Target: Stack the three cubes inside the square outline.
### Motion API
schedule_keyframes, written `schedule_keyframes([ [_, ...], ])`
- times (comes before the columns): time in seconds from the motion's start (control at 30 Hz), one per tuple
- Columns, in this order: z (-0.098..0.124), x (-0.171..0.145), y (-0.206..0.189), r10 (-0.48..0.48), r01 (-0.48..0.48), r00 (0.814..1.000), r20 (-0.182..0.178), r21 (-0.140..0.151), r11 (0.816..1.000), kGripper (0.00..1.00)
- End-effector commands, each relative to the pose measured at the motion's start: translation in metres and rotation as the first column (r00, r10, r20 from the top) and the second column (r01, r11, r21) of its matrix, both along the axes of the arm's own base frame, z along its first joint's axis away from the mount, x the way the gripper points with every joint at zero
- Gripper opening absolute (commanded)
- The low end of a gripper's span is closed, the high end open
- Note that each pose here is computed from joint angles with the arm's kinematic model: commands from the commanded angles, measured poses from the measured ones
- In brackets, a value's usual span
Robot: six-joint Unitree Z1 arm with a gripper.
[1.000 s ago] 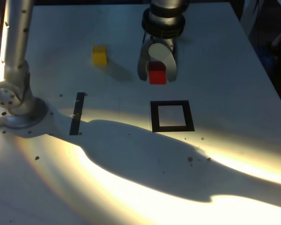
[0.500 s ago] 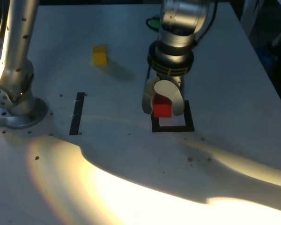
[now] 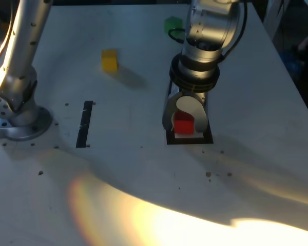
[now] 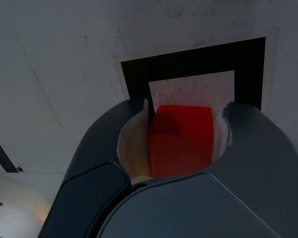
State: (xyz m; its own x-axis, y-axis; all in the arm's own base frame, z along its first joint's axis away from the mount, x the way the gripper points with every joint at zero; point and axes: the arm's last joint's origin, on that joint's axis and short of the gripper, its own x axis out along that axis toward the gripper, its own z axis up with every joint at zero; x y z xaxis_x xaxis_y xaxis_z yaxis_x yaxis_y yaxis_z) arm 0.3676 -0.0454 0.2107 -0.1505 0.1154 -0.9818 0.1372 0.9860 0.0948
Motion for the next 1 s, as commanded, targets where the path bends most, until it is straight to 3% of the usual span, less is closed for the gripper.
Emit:
schedule_keyframes([
  [0.0,-0.003,0.001,0.0,-0.002,0.002,1.0,-0.009,-0.01,1.0,0.74],
  [0.1,-0.004,0.001,0.0,-0.007,0.007,1.0,-0.014,-0.022,1.0,0.84],
  [0.3,0.007,-0.001,-0.001,-0.012,0.012,1.0,0.003,-0.032,0.999,0.91],
  [0.73,0.096,-0.055,0.017,-0.027,0.022,0.994,0.108,0.045,0.999,0.96],
  [0.97,0.116,-0.096,0.047,0.0,-0.007,0.993,0.12,0.057,0.998,0.96],
])
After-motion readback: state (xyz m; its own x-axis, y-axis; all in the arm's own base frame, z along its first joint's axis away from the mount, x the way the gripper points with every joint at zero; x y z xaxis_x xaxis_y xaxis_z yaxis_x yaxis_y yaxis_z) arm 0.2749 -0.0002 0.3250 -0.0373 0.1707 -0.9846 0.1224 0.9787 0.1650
